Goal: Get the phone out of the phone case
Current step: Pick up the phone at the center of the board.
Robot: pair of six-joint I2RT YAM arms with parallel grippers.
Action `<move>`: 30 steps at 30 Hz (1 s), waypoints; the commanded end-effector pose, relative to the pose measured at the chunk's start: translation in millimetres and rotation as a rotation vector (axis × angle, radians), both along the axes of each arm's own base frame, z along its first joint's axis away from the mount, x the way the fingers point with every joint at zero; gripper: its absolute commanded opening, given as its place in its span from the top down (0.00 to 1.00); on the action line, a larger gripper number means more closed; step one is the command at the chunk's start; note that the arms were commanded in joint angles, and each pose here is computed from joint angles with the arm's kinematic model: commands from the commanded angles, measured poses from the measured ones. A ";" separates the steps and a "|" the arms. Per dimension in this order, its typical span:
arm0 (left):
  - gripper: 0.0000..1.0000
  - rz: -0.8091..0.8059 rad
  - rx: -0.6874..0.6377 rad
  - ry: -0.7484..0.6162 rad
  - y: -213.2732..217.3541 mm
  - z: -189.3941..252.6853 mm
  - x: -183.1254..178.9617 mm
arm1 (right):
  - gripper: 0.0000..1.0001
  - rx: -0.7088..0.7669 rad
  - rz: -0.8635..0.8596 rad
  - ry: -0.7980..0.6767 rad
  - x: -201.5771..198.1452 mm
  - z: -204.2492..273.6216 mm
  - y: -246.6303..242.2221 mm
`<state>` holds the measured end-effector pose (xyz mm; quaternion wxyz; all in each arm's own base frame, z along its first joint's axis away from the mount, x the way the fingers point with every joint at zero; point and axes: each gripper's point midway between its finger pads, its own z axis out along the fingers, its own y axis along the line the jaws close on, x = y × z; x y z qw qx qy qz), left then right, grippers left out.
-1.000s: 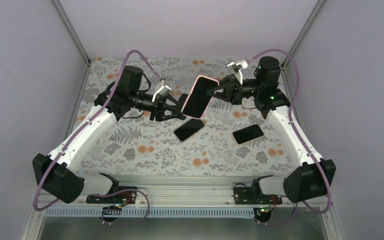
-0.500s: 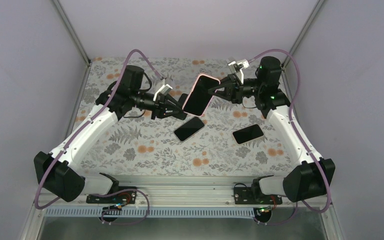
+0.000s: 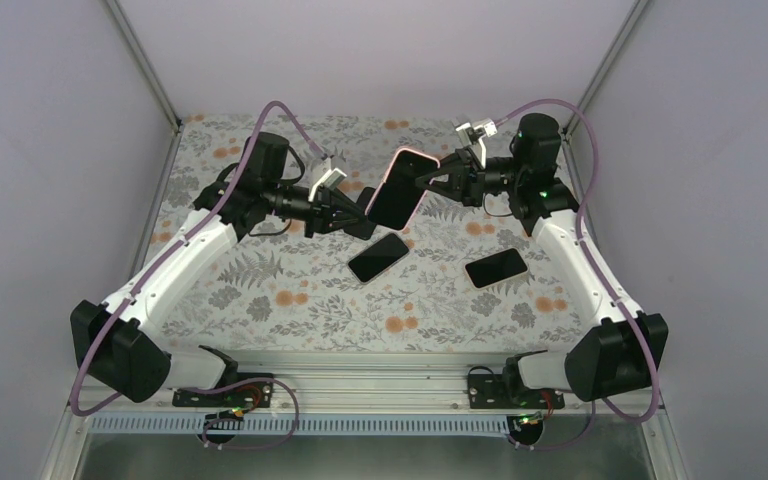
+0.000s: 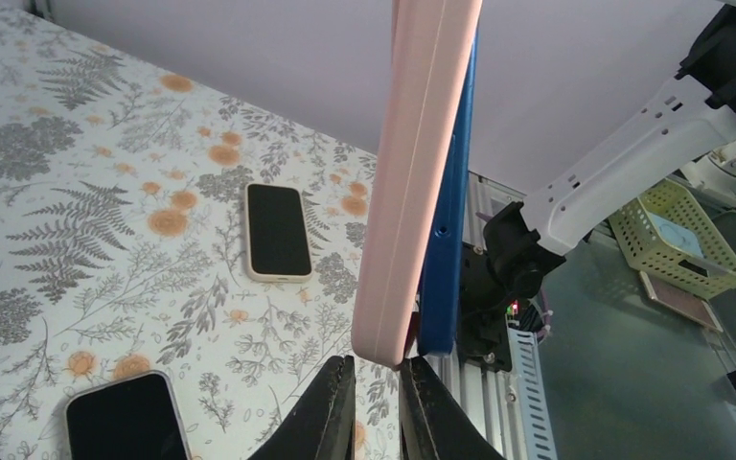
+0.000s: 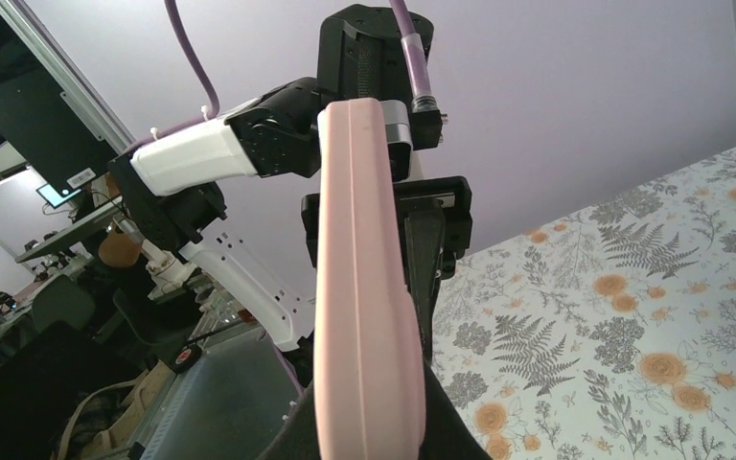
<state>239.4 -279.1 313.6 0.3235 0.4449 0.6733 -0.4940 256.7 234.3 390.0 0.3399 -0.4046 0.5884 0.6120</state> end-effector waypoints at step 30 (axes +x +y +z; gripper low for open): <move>0.82 0.070 -0.024 -0.057 -3.8 12.6 27.6 | 0.96 0.012 0.266 0.065 -55.3 -21.8 17.3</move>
